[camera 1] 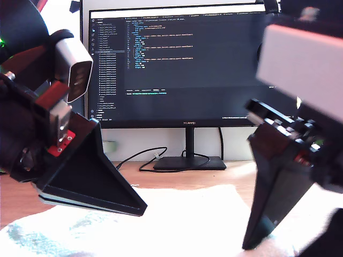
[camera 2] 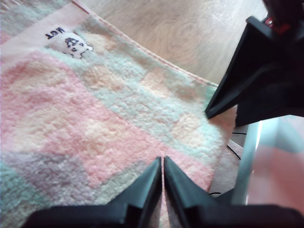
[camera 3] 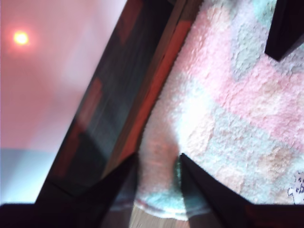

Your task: Fold the tea towel to a neat square and place it to the right

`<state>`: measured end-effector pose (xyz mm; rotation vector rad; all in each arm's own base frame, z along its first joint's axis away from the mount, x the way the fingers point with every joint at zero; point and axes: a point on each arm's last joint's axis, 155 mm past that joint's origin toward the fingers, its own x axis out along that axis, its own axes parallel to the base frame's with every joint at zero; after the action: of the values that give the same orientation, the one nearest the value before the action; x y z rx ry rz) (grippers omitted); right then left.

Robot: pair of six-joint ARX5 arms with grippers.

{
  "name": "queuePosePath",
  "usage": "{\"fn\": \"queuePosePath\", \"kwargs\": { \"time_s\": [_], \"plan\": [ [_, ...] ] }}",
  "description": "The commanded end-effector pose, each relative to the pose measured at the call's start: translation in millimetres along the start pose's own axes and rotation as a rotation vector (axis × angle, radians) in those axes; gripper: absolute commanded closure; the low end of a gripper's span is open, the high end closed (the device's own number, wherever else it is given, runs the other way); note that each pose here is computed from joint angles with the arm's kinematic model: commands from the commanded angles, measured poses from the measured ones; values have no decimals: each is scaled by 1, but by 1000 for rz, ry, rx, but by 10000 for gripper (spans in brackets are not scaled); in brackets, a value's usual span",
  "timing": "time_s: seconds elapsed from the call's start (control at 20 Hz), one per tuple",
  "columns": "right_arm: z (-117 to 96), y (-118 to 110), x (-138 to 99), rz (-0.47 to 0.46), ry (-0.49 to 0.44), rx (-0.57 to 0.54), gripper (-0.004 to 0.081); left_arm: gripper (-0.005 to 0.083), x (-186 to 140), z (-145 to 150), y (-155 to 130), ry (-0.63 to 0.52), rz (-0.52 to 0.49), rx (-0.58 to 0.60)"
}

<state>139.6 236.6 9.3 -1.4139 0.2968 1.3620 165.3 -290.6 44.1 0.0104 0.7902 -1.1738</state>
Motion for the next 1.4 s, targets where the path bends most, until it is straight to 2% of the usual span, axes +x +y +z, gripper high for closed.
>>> {"fn": "queuePosePath", "kwargs": {
  "time_s": [0.0,0.2,0.4,0.55,0.75,0.9,1.05,1.2,1.35],
  "plan": [
    [-3,8,5,31,15,-13,590,795,2,1,-3,1,-14,0],
    [-2,7,6,26,12,-10,787,795,1,1,-3,0,-16,2],
    [4,-4,4,4,-1,43,783,795,1,2,-3,-2,-16,29],
    [15,-19,-1,-18,-24,129,783,795,-1,8,-5,-19,-17,82],
    [28,-29,-11,14,-47,187,783,795,-13,26,-15,-77,-26,120],
    [29,-30,-17,46,-35,215,783,795,-31,36,-24,-108,-25,155],
    [32,-35,-21,49,-36,260,783,795,-46,28,-30,-83,-7,154],
    [32,-44,-24,39,-47,307,783,795,-53,6,-23,-2,74,142],
    [32,-52,-27,42,-73,373,783,795,-57,1,-23,13,133,168]
  ]
}}
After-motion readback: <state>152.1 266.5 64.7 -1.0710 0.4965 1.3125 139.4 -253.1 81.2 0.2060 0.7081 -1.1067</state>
